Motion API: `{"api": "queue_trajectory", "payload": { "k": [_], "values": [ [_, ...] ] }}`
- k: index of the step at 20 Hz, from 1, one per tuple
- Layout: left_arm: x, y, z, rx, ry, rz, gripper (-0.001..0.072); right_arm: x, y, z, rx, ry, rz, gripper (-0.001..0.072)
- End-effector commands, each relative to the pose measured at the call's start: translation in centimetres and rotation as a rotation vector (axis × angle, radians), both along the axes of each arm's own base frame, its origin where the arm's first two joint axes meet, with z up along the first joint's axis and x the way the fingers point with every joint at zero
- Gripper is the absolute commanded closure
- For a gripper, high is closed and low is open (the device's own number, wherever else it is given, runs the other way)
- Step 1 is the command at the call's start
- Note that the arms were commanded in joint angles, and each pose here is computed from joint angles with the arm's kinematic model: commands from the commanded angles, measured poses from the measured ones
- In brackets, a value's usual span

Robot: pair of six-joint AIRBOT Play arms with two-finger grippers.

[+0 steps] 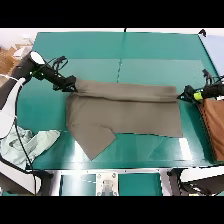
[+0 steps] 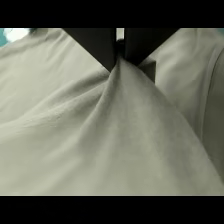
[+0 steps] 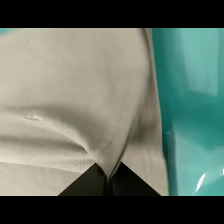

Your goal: Fold the shirts.

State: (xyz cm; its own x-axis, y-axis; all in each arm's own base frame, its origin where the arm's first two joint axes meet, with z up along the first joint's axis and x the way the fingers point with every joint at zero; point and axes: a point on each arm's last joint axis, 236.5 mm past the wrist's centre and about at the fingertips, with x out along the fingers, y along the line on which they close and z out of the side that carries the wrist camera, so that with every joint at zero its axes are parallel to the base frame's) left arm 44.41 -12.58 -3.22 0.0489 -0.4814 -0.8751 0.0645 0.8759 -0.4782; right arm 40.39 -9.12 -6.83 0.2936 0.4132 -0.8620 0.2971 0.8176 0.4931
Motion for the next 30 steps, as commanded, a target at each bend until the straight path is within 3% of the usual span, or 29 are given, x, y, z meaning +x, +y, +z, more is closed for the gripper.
{"api": "queue_trajectory", "payload": {
  "k": [1, 4, 5, 6, 7, 8, 9, 10, 11, 13, 15, 17, 18, 19, 21, 22, 23, 25, 26, 30],
  "values": [
    [-1.8, 1.1, -0.8, 0.069, 0.08, -0.015, 0.0677, -3.1, 1.4, -2.4, 0.037, 0.097, -0.018, 0.0696],
    [-1.1, 0.4, -0.5, 0.038, 0.056, 0.0, 0.0676, -3.1, 1.3, -2.5, 0.033, 0.095, -0.025, 0.0692],
    [-1.2, 0.1, -0.3, 0.023, 0.059, 0.001, 0.0674, -2.8, 1.1, -2.2, 0.03, 0.089, -0.031, 0.0601],
    [-1.4, -0.3, -0.1, 0.005, 0.067, 0.0, 0.0563, -2.5, 1.0, -1.6, 0.033, 0.088, -0.038, 0.0426],
    [-1.7, -0.7, 0.2, -0.013, 0.081, -0.005, 0.0337, -2.4, 1.1, -0.7, 0.048, 0.098, -0.037, 0.0396],
    [-2.3, -0.8, 0.4, -0.018, 0.1, -0.018, 0.0267, -2.6, 1.2, 0.3, 0.059, 0.123, -0.026, 0.0396],
    [-3.1, -0.7, 0.7, -0.018, 0.122, -0.037, 0.0267, -3.4, 1.0, 1.0, 0.051, 0.164, -0.021, 0.0397],
    [-3.9, -0.6, 1.4, -0.017, 0.134, -0.06, 0.0271, -4.4, 0.6, 1.5, 0.024, 0.197, -0.023, 0.0399],
    [-4.6, -0.4, 2.5, -0.01, 0.131, -0.08, 0.0336, -5.3, 0.2, 1.9, -0.004, 0.224, -0.038, 0.04],
    [-6.1, 0.4, 4.6, 0.022, 0.103, -0.097, 0.0346, -7.6, 0.0, 2.4, -0.055, 0.255, -0.082, 0.0497],
    [-9.1, 2.4, 5.7, 0.113, 0.072, -0.09, 0.0346, -11.7, 0.0, 1.9, -0.117, 0.332, -0.123, 0.05],
    [-13.1, 3.9, 5.5, 0.173, 0.063, -0.077, 0.0345, -15.4, 1.0, 1.5, -0.122, 0.384, -0.173, 0.0679],
    [-15.5, 3.9, 5.0, 0.174, 0.056, -0.067, 0.0344, -17.1, 2.2, 1.4, -0.101, 0.393, -0.195, 0.0687],
    [-17.6, 4.0, 4.4, 0.172, 0.048, -0.044, 0.032, -18.6, 3.6, 1.4, -0.078, 0.39, -0.206, 0.0687],
    [-20.9, 4.0, 2.5, 0.162, 0.033, 0.04, 0.017, -20.5, 6.5, 1.5, -0.02, 0.354, -0.224, 0.0686],
    [-22.4, 3.6, 1.4, 0.139, 0.04, 0.075, 0.0124, -21.4, 7.5, 1.5, -0.008, 0.329, -0.233, 0.0668],
    [-23.6, 3.1, 0.2, 0.116, 0.052, 0.097, 0.0125, -22.0, 7.9, 1.3, -0.017, 0.308, -0.253, 0.0575],
    [-25.1, 1.8, -2.2, 0.052, 0.096, 0.151, 0.0125, -22.2, 8.0, 0.6, -0.026, 0.271, -0.319, 0.0224],
    [-25.3, 1.0, -3.1, 0.01, 0.108, 0.188, 0.0125, -22.1, 8.1, 0.2, -0.02, 0.263, -0.349, 0.0188],
    [-25.6, -1.4, -6.2, -0.062, 0.081, 0.273, 0.0127, -21.1, 7.3, -1.3, -0.032, 0.223, -0.443, 0.0188]
  ]
}}
